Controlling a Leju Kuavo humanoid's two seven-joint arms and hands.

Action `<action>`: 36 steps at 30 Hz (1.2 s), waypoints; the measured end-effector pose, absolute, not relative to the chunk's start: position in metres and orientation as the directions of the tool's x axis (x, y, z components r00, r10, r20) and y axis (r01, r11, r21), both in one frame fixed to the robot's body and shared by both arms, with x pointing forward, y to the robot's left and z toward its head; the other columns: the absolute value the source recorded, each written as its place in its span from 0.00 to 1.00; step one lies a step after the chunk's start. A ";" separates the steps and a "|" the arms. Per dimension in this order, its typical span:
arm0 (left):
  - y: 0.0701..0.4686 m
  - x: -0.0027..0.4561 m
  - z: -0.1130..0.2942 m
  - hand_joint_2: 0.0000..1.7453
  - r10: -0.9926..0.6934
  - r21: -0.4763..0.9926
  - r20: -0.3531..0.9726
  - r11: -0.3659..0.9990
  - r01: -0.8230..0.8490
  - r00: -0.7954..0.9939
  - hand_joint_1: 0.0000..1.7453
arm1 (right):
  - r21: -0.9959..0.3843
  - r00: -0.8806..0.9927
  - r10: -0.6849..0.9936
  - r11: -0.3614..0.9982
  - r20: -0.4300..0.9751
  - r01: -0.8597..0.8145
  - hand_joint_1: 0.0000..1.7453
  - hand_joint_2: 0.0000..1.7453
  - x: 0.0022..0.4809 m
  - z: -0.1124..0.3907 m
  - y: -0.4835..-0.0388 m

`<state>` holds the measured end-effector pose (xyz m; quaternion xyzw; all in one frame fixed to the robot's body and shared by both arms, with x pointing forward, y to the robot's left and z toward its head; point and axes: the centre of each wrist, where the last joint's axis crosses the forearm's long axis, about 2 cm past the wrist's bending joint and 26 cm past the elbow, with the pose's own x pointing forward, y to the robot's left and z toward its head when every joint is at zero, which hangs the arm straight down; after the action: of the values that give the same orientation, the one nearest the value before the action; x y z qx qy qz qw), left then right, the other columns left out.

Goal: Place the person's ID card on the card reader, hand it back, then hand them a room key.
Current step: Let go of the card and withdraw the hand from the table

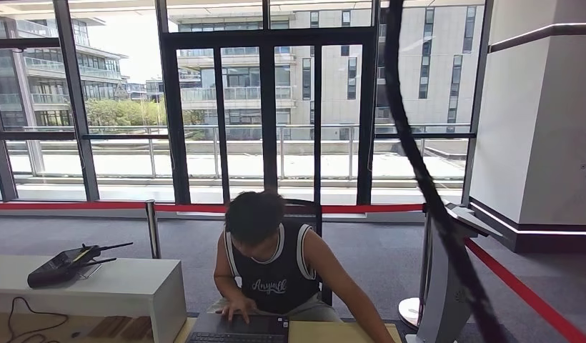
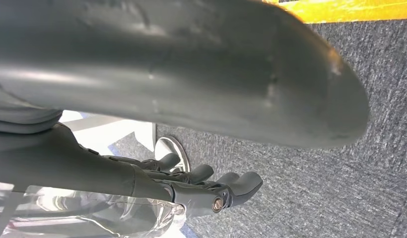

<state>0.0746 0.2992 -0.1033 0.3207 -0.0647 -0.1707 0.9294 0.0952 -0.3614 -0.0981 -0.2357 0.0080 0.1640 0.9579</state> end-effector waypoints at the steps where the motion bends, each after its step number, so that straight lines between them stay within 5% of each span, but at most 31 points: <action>1: 0.298 0.075 -0.103 0.00 -0.356 0.617 0.008 0.737 0.276 0.934 0.00 | -0.448 0.946 0.312 0.835 -0.092 -0.319 0.00 0.00 0.096 -0.098 -0.361; 36: 0.287 0.074 -0.104 0.00 -0.353 0.539 -0.003 0.788 0.299 0.936 0.00 | -0.443 0.931 0.355 0.823 -0.088 -0.356 0.00 0.00 0.114 -0.094 -0.358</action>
<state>0.0741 0.2866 -0.1043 0.2762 -0.0489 -0.1724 0.9442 0.1142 -0.3580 -0.0942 -0.2324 0.0009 0.1861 0.9546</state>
